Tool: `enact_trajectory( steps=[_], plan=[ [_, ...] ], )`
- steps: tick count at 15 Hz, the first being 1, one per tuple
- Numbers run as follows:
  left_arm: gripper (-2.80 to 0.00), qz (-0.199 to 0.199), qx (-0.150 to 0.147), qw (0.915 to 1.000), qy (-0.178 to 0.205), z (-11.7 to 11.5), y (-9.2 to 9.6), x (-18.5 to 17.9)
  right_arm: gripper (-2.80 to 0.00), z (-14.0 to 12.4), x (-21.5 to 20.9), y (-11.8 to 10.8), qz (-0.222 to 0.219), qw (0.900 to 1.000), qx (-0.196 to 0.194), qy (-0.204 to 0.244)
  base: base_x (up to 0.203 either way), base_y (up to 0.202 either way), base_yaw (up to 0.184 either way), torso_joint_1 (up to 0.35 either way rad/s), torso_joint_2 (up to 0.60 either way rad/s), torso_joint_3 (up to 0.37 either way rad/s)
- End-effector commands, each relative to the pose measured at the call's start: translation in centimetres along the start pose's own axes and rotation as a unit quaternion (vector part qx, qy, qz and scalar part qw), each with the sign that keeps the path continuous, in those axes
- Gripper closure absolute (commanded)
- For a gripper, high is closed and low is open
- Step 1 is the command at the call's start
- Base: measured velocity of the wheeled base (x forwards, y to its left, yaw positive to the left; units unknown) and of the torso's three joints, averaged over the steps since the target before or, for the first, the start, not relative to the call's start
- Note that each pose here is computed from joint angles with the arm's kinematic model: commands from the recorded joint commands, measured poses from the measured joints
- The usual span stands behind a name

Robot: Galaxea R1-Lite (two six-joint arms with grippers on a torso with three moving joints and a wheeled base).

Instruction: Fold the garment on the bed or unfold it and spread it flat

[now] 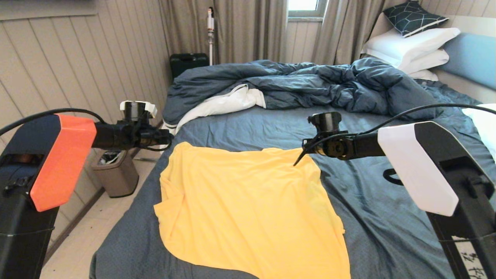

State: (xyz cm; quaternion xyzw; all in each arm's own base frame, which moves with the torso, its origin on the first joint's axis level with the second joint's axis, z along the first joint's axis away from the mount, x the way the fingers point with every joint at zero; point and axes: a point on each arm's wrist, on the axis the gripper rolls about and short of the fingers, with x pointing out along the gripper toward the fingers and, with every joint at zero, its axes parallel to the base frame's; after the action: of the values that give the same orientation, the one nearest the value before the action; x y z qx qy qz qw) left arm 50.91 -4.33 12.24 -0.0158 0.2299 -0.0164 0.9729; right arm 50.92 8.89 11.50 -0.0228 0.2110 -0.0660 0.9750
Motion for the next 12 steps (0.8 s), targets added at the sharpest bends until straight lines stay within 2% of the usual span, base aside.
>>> enact_trajectory(
  steps=[1,2,3,4,9,12],
  plan=[
    [-2.80,0.003,-0.004,0.9999,-0.015,1.9,0.5,-2.2,-2.80,1.5,-1.2,-0.4,-0.001,1.000,0.007,-0.015,0.000,0.000,0.000,0.000,0.00,0.000],
    [-2.80,0.004,-0.006,0.9998,-0.018,2.7,0.6,-3.4,0.00,2.3,-1.9,-0.7,-0.002,1.000,0.011,-0.022,0.000,0.000,0.000,0.000,0.00,0.000],
    [-2.58,0.004,-0.006,0.9998,-0.019,3.4,0.6,-4.8,0.00,3.2,-2.9,-1.0,-0.002,1.000,0.014,-0.027,0.000,0.000,0.000,0.000,0.00,0.000],
    [0.00,0.003,-0.007,0.9998,-0.020,4.2,0.6,-6.6,0.00,4.1,-4.2,-1.3,0.000,1.000,0.015,-0.026,0.000,0.000,0.000,0.000,0.00,0.000],
    [0.00,-0.002,-0.012,0.9985,-0.053,8.2,1.1,-19.9,0.00,8.3,-13.6,-3.6,0.026,0.998,0.052,-0.023,0.000,0.000,0.000,0.000,0.00,0.000],
    [0.00,-0.004,-0.021,0.9965,-0.081,8.3,1.4,-30.1,0.00,9.3,-21.5,-5.8,0.060,0.995,0.073,-0.022,0.000,0.000,0.000,0.000,0.00,0.000]
  ],
)
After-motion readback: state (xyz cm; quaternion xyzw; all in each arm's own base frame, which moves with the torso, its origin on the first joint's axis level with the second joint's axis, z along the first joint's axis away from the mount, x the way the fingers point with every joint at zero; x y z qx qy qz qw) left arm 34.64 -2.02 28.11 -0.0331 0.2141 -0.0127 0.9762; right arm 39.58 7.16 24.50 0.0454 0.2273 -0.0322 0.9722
